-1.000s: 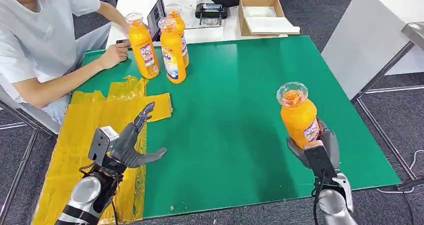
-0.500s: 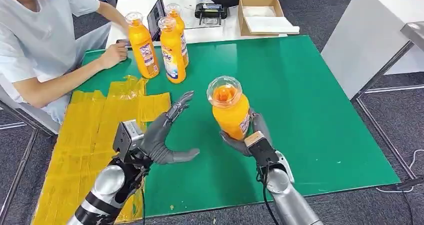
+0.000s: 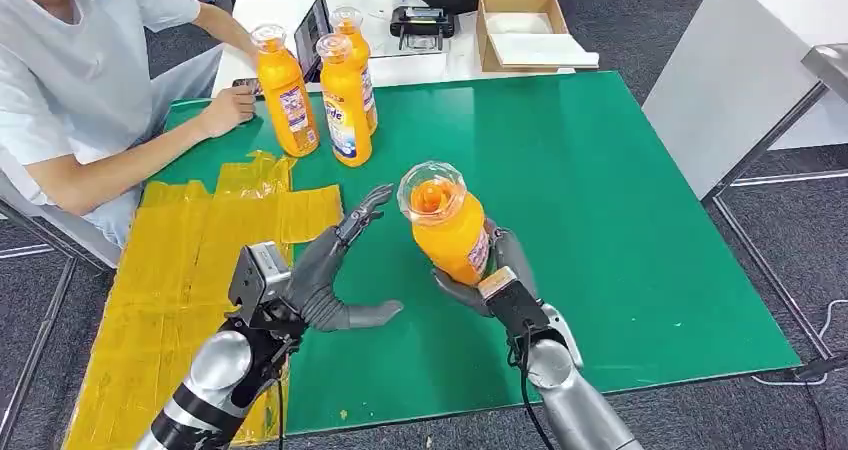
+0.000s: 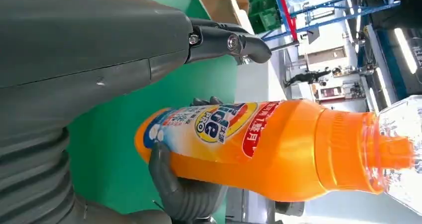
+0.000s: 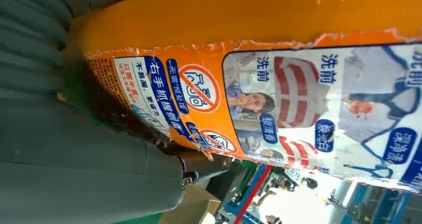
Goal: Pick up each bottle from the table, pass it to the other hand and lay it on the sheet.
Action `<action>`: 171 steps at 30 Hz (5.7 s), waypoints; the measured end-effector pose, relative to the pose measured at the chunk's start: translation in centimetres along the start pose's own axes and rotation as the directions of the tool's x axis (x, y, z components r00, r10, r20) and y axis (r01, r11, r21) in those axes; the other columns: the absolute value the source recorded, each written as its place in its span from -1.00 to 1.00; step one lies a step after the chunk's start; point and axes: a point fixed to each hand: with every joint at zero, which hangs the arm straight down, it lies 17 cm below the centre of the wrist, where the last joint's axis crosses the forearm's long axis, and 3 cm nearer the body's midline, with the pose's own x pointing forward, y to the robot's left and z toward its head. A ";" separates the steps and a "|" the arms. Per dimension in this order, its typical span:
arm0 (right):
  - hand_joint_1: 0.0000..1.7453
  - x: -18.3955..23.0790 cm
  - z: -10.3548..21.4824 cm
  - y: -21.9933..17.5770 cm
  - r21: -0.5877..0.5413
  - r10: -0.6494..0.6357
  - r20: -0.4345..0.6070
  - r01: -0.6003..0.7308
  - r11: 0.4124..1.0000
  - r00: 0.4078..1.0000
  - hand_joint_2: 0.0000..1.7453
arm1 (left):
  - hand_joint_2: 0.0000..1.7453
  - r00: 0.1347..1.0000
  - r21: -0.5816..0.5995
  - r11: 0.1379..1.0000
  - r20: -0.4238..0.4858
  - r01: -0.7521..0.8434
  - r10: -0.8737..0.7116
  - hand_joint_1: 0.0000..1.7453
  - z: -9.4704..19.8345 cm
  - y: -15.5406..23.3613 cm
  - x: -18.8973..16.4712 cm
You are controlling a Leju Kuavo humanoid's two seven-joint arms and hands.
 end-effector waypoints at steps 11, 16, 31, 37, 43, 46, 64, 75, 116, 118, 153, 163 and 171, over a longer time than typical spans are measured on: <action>1.00 0.3 -0.1 1.3 0.053 0.044 0.021 -0.045 0.998 0.999 1.00 | 1.00 1.000 0.016 1.000 -0.003 0.021 -0.021 -1.00 -0.5 0.0 0.0; 1.00 1.4 -0.6 3.2 0.111 0.099 0.072 -0.106 0.988 0.993 1.00 | 1.00 0.998 0.008 0.998 0.014 0.058 -0.058 -1.00 -1.6 -0.9 0.4; 1.00 1.4 -0.5 4.2 0.142 0.101 0.080 -0.112 0.984 0.992 1.00 | 1.00 0.996 0.010 0.997 0.034 0.078 -0.078 -1.00 -2.1 -0.7 1.1; 1.00 1.4 -0.5 4.2 0.143 0.101 0.080 -0.112 0.983 0.992 1.00 | 1.00 0.996 0.010 0.997 0.034 0.077 -0.078 -1.00 -2.1 -0.7 1.1; 1.00 1.4 -0.5 4.3 0.143 0.101 0.080 -0.112 0.983 0.992 1.00 | 1.00 0.996 0.010 0.997 0.034 0.077 -0.078 -1.00 -2.1 -0.7 1.1; 1.00 1.4 -0.5 4.3 0.145 0.096 0.081 -0.107 0.984 0.992 1.00 | 1.00 0.996 0.010 0.997 0.035 0.077 -0.077 -1.00 -2.1 -0.7 1.1; 1.00 1.5 -0.4 4.9 0.167 0.086 0.082 -0.098 0.981 0.993 1.00 | 1.00 0.998 -0.001 0.998 0.041 0.056 -0.056 1.00 -2.3 -1.4 1.3; 1.00 1.7 -0.3 6.1 0.205 0.064 0.089 -0.081 0.976 0.994 1.00 | 1.00 0.996 -0.066 0.994 0.027 -0.086 0.088 1.00 -2.6 -3.6 1.7; -1.00 2.3 1.5 3.5 0.105 -0.138 0.019 0.135 0.985 0.990 1.00 | 1.00 0.986 0.175 0.985 0.162 0.003 -0.032 1.00 -0.8 2.0 4.9; -1.00 2.4 2.0 2.4 0.075 -0.172 0.007 0.171 0.982 0.985 -1.00 | 1.00 0.967 0.297 0.943 0.156 0.148 -0.201 1.00 0.0 5.3 5.4; -1.00 7.6 4.2 -11.2 -0.266 -0.089 0.097 0.112 0.958 0.991 1.00 | 1.00 -0.290 -0.656 0.011 -0.348 0.755 -0.892 1.00 10.1 22.4 -19.9; -1.00 8.2 2.9 -11.2 -0.254 -0.117 0.121 0.144 0.956 0.986 1.00 | 1.00 -0.173 -0.670 0.137 -0.375 0.730 -0.911 -1.00 9.5 19.7 -22.5; -1.00 7.9 2.8 -11.1 -0.253 -0.121 0.113 0.146 0.957 0.986 1.00 | -1.00 -0.169 -0.669 0.147 -0.384 0.729 -0.908 -1.00 9.0 19.7 -22.6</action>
